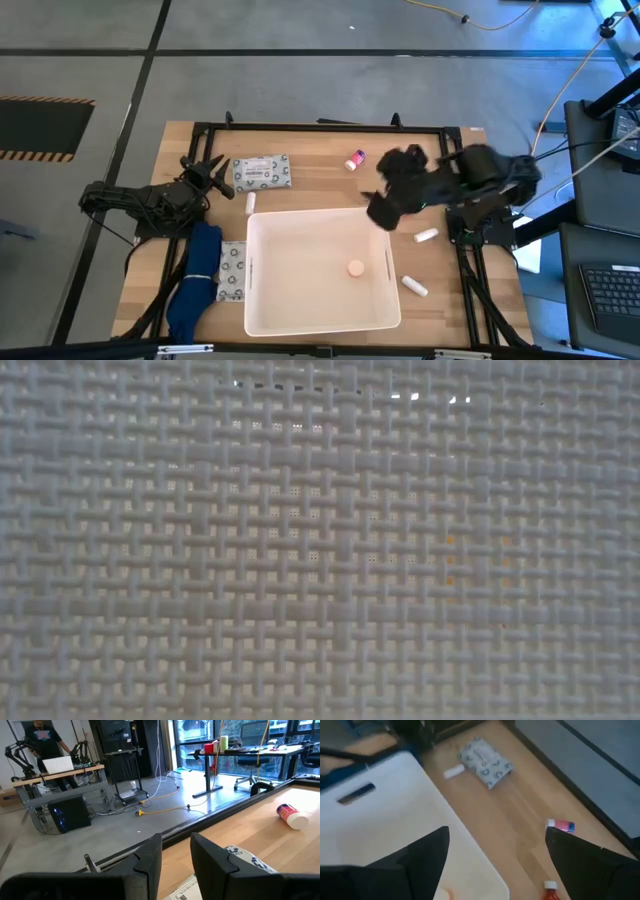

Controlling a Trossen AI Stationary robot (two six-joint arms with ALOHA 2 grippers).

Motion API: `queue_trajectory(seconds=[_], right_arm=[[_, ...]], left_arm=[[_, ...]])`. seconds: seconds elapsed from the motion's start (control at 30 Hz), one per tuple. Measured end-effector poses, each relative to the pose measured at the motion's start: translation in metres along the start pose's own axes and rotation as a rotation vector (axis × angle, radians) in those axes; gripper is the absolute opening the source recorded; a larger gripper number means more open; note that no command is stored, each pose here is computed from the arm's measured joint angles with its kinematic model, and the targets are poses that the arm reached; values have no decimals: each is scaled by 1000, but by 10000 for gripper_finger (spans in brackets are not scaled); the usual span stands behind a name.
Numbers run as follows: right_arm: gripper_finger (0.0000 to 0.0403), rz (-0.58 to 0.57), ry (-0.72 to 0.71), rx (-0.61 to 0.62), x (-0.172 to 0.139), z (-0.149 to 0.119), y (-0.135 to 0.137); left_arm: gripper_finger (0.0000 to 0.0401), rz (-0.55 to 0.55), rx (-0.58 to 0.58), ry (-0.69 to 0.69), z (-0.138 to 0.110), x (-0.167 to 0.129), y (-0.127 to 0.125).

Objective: Pick & place medical supplies in basket/bin
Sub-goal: Put the red pill bottle into the white bin

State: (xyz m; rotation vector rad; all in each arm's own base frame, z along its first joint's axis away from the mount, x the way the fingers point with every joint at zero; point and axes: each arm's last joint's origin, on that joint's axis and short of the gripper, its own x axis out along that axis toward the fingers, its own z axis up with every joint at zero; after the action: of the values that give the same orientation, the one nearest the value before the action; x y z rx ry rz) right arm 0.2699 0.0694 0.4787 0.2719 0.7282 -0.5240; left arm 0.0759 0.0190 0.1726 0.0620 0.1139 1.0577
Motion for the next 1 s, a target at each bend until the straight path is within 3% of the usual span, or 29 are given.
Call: queue_trajectory(seconds=[0.2, 0.4, 0.57, 0.73, 1.0], right_arm=[[330, -62, -21, 62, -4, 15, -42], [330, -222, -28, 162, 2, 27, -101], [330, -256, 163, 173, 35, 23, -146], [330, -361, 378, 117, 81, 5, -180], [330, -440, 575, 86, 131, -29, -214]], left_arm=[[98, -1, -4, -1, 0, 0, 0], [98, -1, -6, -2, 0, 0, 0], [98, -1, -51, -2, 0, 0, 0], [98, -1, -98, -2, 0, 0, 0], [98, -1, -112, -2, 0, 0, 0]])
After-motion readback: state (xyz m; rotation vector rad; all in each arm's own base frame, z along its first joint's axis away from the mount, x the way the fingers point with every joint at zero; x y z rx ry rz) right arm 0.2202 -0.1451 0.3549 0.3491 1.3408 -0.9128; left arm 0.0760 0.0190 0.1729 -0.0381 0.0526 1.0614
